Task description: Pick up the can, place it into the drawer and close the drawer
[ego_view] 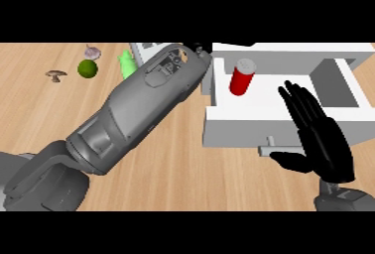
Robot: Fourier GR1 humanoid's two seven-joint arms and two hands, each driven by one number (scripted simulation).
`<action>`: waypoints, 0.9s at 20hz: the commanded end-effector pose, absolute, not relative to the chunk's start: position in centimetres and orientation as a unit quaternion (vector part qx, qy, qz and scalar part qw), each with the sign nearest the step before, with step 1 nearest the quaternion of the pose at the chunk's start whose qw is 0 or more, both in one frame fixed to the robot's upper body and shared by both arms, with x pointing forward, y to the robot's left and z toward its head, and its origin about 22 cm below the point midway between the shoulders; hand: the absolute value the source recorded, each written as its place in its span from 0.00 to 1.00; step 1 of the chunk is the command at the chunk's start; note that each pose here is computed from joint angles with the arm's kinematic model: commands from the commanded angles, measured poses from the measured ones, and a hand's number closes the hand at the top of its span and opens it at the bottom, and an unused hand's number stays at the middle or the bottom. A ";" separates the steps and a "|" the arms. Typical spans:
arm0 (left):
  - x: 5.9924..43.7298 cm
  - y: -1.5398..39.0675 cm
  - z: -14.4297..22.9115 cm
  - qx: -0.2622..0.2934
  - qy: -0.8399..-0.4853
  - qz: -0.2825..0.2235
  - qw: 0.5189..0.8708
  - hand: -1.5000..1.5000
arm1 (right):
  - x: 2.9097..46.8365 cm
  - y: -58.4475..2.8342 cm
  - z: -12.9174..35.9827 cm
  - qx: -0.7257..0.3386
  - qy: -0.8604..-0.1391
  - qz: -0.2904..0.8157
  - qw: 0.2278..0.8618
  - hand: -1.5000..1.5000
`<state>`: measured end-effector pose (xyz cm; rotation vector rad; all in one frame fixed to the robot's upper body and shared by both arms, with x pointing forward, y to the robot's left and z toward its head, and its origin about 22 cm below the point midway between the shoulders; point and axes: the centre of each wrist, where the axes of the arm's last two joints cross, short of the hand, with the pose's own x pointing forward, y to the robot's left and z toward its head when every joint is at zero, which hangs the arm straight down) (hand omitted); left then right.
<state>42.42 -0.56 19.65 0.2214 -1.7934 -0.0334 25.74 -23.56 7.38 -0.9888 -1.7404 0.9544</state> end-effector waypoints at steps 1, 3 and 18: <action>42.6 1.4 20.0 0.097 -0.778 -0.018 0.620 0.00 | 28.0 -24.3 4.7 -0.421 -0.696 0.364 0.453 0.00; 41.7 1.0 21.3 0.094 -0.777 -0.015 0.622 0.00 | 28.7 -24.0 4.3 -0.422 -0.689 0.372 0.456 0.00; 41.7 9.2 22.1 0.113 -0.767 -0.021 0.631 0.00 | 35.1 -23.4 0.0 -0.487 -0.644 0.395 0.438 0.00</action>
